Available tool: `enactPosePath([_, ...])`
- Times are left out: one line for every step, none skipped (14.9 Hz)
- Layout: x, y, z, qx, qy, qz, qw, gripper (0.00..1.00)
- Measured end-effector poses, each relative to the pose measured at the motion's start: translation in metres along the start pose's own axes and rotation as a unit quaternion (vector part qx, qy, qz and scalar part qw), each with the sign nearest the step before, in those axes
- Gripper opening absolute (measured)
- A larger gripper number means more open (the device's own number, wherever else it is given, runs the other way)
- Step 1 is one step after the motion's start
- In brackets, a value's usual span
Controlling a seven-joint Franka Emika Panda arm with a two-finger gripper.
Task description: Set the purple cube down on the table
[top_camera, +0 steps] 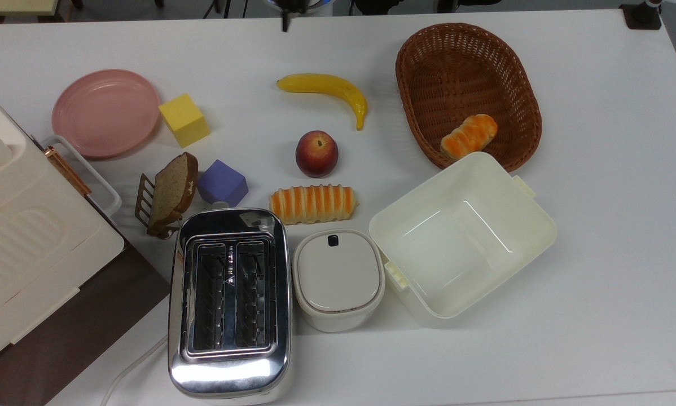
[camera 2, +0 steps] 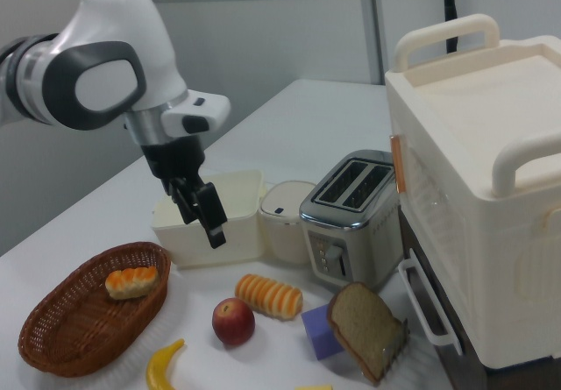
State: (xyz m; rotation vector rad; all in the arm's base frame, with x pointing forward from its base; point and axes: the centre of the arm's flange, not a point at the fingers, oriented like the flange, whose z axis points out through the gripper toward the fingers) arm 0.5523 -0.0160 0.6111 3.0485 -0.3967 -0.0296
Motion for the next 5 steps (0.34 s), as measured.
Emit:
enactPosePath([0.0024,0.0087,0.0,0.009,0.0,0.002,1.0,1.0])
enactPosePath([0.0046,0.0148,-0.0004,0.014,0.003,0.004,0.9999,1.0])
enactPosePath([0.0061,0.0171,-0.001,0.017,0.007,0.005,0.9998,1.0])
enactPosePath([0.0068,0.0169,-0.0017,0.017,0.01,0.005,0.9998,1.0])
enactPosePath([0.007,0.0163,-0.0019,0.018,0.012,0.001,0.9998,1.0])
